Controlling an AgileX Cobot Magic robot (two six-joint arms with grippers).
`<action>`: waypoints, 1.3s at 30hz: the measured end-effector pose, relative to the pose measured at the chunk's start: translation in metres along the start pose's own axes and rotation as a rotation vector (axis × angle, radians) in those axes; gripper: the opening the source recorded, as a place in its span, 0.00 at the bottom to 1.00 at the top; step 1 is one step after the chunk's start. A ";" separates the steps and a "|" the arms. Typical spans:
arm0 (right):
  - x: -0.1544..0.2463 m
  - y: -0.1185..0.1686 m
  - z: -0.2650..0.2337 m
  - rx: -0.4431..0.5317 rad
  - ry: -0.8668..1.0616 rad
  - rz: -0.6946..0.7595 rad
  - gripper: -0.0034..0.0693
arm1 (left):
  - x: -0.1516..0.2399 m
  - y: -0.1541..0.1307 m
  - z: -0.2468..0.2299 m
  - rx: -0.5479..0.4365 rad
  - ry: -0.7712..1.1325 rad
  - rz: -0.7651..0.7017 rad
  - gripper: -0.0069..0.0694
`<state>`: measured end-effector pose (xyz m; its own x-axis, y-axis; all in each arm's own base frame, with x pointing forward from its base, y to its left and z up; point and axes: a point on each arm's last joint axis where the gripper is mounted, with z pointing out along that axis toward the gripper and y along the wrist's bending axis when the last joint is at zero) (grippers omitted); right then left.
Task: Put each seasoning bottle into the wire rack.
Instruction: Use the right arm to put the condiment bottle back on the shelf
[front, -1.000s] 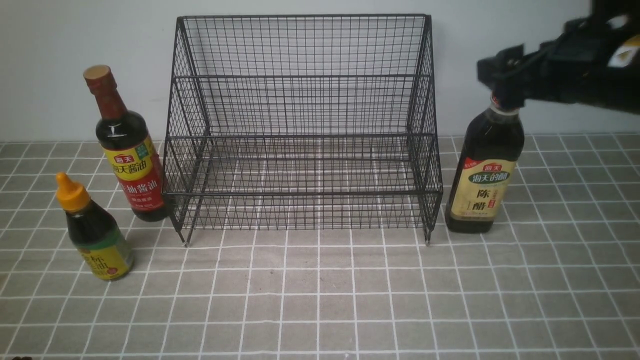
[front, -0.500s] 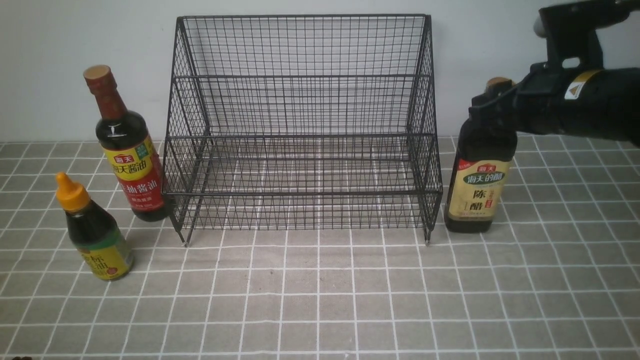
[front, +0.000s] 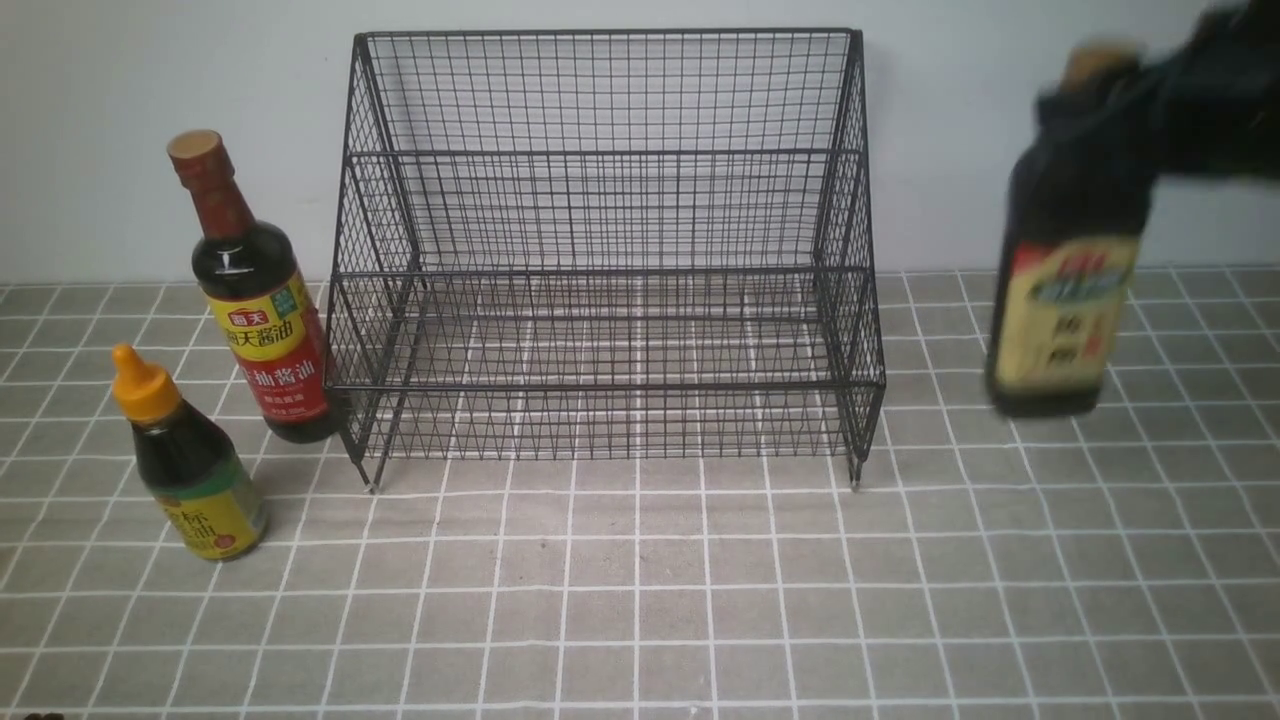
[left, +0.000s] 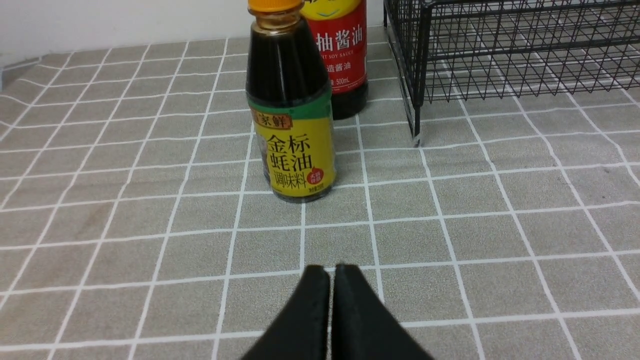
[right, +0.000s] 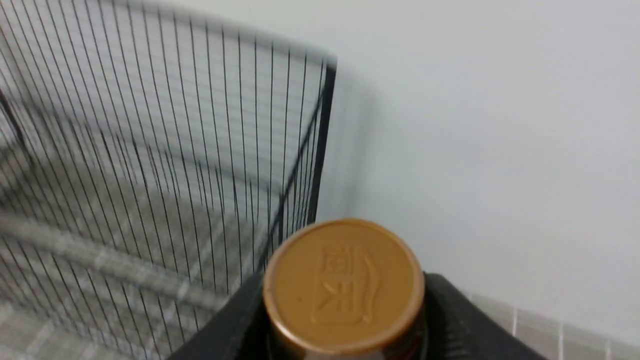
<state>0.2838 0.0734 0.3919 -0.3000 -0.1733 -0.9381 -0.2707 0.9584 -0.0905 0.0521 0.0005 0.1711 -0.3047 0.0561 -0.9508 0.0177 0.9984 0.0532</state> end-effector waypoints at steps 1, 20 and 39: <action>-0.009 -0.001 -0.007 0.003 -0.032 0.009 0.51 | 0.000 0.000 0.000 0.000 0.000 0.000 0.08; -0.090 0.054 0.030 -0.215 -0.249 0.153 0.51 | 0.000 0.000 0.000 0.000 0.000 0.001 0.08; -0.003 0.084 0.161 -0.219 0.092 0.118 0.51 | 0.000 0.000 0.000 0.000 0.000 0.001 0.08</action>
<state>0.4095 0.1907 0.3334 -0.4200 -0.0926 -0.9028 -0.4174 0.9030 0.1015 0.0521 0.0005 0.1711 -0.3047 0.0569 -0.9507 0.0176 0.9984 0.0542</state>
